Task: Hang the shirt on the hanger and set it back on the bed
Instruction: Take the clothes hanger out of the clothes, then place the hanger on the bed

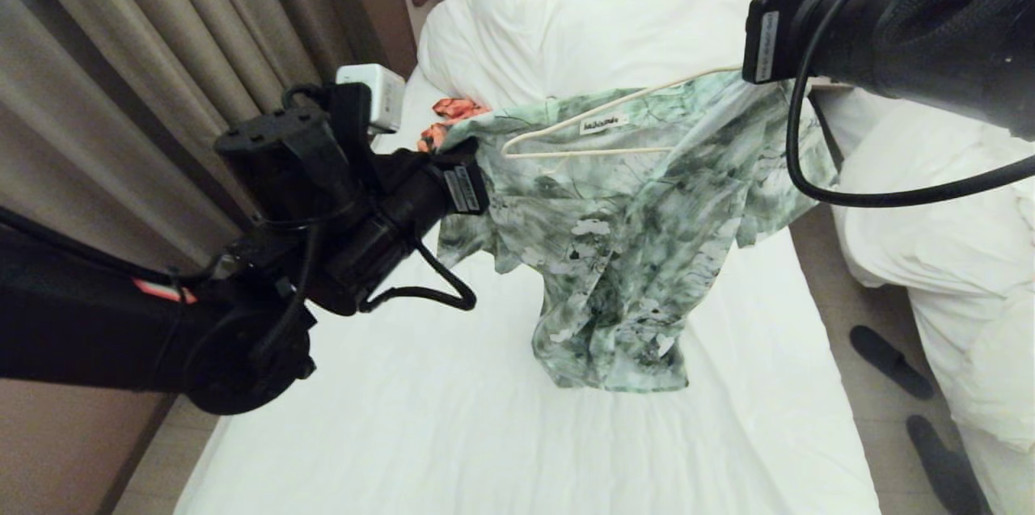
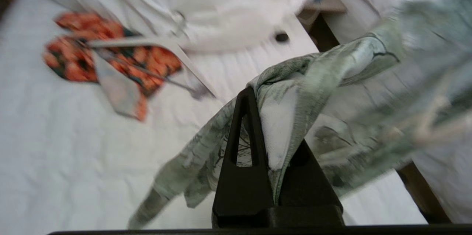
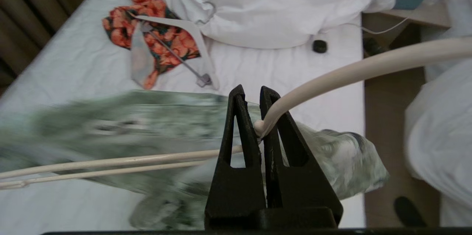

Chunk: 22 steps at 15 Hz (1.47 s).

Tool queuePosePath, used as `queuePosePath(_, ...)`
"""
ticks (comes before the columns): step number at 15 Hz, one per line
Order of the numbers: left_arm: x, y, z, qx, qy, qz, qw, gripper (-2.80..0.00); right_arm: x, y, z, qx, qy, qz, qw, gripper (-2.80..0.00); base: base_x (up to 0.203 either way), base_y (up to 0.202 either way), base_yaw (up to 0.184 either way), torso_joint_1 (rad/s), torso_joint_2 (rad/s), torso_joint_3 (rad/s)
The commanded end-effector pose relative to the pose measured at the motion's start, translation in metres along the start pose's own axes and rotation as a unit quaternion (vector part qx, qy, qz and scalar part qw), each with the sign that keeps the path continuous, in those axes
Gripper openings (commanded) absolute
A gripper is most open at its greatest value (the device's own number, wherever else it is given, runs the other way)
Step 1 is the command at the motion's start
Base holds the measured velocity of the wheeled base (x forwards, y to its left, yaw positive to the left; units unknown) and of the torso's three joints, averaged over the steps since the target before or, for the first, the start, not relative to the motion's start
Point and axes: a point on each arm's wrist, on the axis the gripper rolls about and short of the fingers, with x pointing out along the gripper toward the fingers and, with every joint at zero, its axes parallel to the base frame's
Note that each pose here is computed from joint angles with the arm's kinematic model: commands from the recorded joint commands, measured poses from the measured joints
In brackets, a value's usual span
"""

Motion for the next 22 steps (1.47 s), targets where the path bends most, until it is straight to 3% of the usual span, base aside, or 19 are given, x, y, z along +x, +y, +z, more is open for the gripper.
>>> queuePosePath(1, 0.002, -0.027, -0.023, 0.001, 0.029, -0.018, 0.9994, -2.8, 0.002, 0.007, -0.004, 0.004, 0.006, 0.007, 1.0, -2.8, 0.0, 0.0, 0.0, 0.0, 0.0, 0.0)
queuePosePath(3, 0.001, -0.041, -0.033, 0.004, 0.044, -0.021, 0.9988, -2.8, 0.006, 0.013, -0.01, 0.013, 0.013, 0.011, 1.0, -2.8, 0.0, 0.0, 0.0, 0.0, 0.0, 0.0)
queuePosePath(7, 0.006, -0.044, -0.055, 0.016, 0.069, -0.018, 0.9973, -2.8, 0.015, 0.018, -0.012, 0.029, -0.009, 0.005, 1.0, -2.8, 0.0, 0.0, 0.0, 0.0, 0.0, 0.0)
queuePosePath(8, 0.006, -0.044, -0.054, 0.02, 0.068, -0.019, 0.9973, 0.0, 0.015, 0.017, -0.011, 0.028, -0.009, 0.004, 1.0, -2.8, 0.0, 0.0, 0.0, 0.0, 0.0, 0.0)
queuePosePath(15, 0.005, -0.041, -0.051, 0.019, 0.063, -0.016, 0.9977, 0.0, 0.023, 0.007, -0.013, 0.024, -0.008, -0.016, 1.0, -2.8, 0.0, 0.0, 0.0, 0.0, 0.0, 0.0)
queuePosePath(19, -0.006, -0.055, -0.051, 0.019, 0.07, -0.04, 0.9966, 0.0, 0.041, 0.013, -0.028, 0.017, 0.004, -0.02, 1.0, -2.8, 0.0, 0.0, 0.0, 0.0, 0.0, 0.0)
queuePosePath(22, -0.006, -0.053, -0.051, 0.02, 0.07, -0.038, 0.9967, 0.0, 0.055, 0.02, -0.04, 0.014, 0.008, -0.022, 1.0, -2.8, 0.0, 0.0, 0.0, 0.0, 0.0, 0.0)
